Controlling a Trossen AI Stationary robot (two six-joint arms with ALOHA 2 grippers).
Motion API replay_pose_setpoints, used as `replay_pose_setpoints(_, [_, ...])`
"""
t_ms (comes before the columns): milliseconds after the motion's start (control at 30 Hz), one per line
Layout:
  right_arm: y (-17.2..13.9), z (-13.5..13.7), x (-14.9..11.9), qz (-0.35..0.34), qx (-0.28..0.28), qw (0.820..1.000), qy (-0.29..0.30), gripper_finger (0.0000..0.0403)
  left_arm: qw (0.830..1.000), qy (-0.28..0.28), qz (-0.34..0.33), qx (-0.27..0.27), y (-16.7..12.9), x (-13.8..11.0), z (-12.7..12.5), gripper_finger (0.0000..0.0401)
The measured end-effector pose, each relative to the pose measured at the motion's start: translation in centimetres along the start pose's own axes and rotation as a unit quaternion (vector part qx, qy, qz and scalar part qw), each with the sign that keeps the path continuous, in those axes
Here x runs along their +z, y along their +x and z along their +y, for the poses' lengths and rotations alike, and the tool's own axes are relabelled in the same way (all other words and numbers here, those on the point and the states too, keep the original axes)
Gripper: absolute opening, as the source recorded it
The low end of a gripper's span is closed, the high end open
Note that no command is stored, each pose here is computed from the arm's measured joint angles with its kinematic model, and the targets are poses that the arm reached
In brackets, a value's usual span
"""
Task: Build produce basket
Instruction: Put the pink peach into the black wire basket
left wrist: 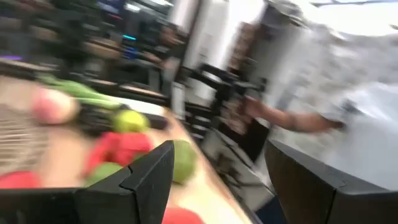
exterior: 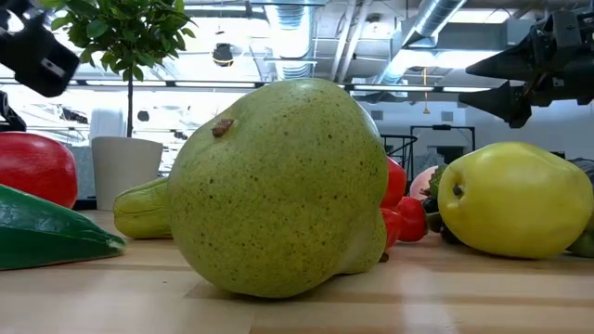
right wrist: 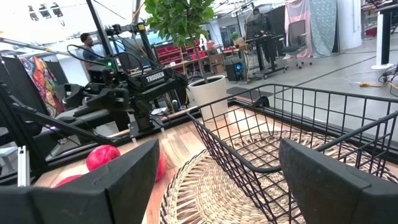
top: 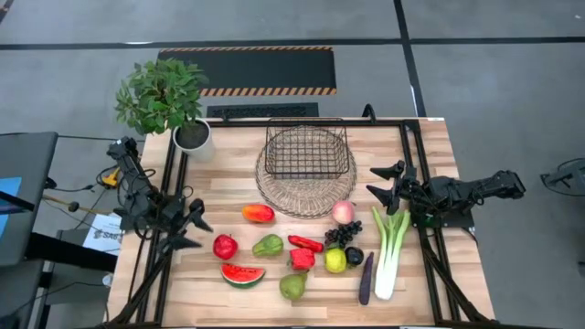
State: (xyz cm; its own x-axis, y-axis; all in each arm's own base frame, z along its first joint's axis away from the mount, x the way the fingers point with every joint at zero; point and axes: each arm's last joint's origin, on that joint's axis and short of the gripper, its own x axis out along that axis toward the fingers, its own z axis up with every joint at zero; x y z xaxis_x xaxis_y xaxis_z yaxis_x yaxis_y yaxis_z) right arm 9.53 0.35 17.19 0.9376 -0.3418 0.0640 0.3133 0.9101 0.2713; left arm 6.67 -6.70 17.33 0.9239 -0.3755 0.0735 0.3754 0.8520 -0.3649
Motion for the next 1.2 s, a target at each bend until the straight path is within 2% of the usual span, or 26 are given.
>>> replay_pose_setpoints(100, [0.0,0.0,0.0,0.000,0.000,1.000,0.000,0.0350,0.996,-0.061,-0.028,0.064,0.0,0.2,0.4,0.0237])
replay_pose_setpoints(200, [0.0,0.0,0.0,0.000,0.000,1.000,0.005,0.0351,0.984,-0.137,-0.052,0.101,-0.1,0.2,0.6,0.0237])
replay_pose_setpoints(300, [0.0,0.0,0.0,0.000,0.000,0.997,0.072,0.0352,0.973,-0.167,-0.077,0.140,-0.1,0.3,0.9,0.0237])
replay_pose_setpoints(400, [0.0,0.0,0.0,0.000,0.000,0.991,0.133,0.0351,0.969,-0.152,-0.086,0.172,-0.2,0.2,1.1,0.0237])
replay_pose_setpoints(500, [0.0,0.0,0.0,0.000,0.000,0.988,0.157,0.0350,0.967,-0.135,-0.091,0.197,-0.3,0.2,1.2,0.0237])
replay_pose_setpoints(900, [0.0,0.0,0.0,0.000,0.000,0.985,0.170,0.0351,0.942,-0.124,-0.132,0.283,-0.6,0.3,1.7,0.0237])
replay_pose_setpoints(1200, [0.0,0.0,0.0,-0.003,-0.007,0.985,0.170,0.0350,0.935,-0.125,-0.143,0.301,-0.6,0.3,1.8,0.0237])
